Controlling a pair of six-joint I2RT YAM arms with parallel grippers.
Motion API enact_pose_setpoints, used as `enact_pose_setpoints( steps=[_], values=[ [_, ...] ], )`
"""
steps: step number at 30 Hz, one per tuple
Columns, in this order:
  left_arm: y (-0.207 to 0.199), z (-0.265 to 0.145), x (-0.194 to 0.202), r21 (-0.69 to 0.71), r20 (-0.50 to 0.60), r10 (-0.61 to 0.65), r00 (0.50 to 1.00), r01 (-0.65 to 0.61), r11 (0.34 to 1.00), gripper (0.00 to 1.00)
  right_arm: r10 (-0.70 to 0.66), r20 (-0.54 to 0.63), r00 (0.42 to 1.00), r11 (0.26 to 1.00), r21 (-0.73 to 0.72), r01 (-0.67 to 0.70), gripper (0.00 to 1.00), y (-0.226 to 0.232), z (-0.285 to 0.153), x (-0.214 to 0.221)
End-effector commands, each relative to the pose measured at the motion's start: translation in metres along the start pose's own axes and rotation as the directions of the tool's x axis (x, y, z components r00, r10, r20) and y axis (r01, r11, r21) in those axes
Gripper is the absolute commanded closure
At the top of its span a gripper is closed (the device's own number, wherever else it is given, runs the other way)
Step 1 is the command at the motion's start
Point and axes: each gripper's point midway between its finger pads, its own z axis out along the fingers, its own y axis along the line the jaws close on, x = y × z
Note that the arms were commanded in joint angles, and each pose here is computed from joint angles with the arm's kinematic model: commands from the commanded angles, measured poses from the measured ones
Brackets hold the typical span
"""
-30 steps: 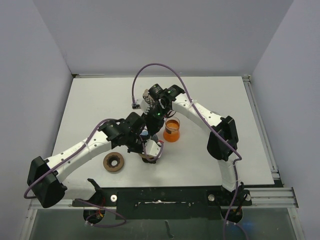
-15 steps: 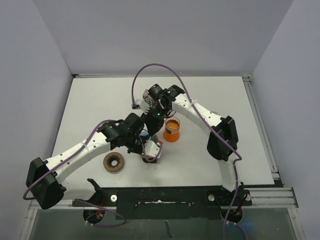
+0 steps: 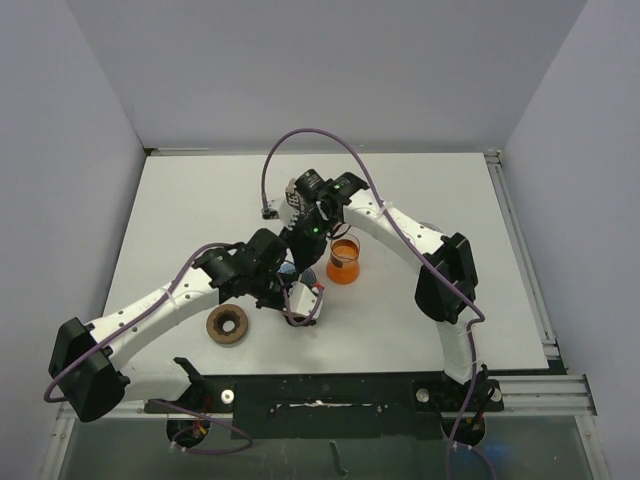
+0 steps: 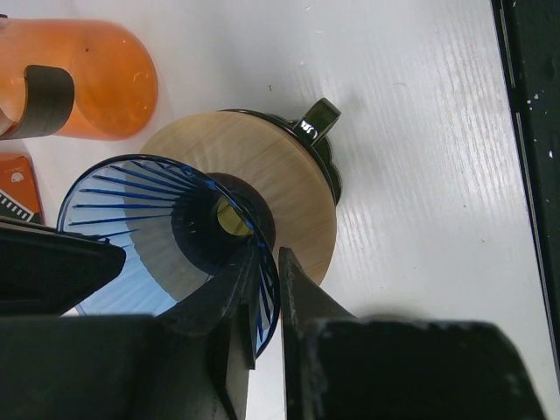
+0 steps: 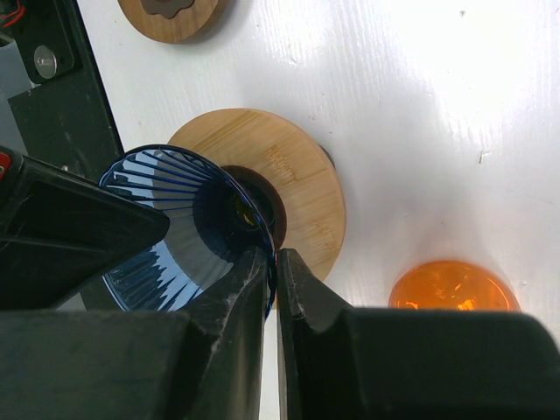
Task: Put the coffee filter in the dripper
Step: Place the coffee dripper in the dripper holder.
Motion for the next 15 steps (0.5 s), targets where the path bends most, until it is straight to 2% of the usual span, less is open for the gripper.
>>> enact_pose_setpoints(
  steps=[1, 15],
  values=[
    [-0.021, 0.009, 0.013, 0.073, -0.024, -0.052, 0.998, 0.054, 0.996, 1.0, -0.048, -0.032, 0.998, 0.998, 0.03, 0.048, 0.97, 0.006, -0.003, 0.008],
    [-0.036, 0.02, 0.024, 0.101, -0.033, -0.1, 0.994, 0.103, 0.99, 1.0, -0.053, -0.072, 0.996, 0.995, 0.082, 0.059, 0.98, 0.0, 0.003, 0.02]
  ],
)
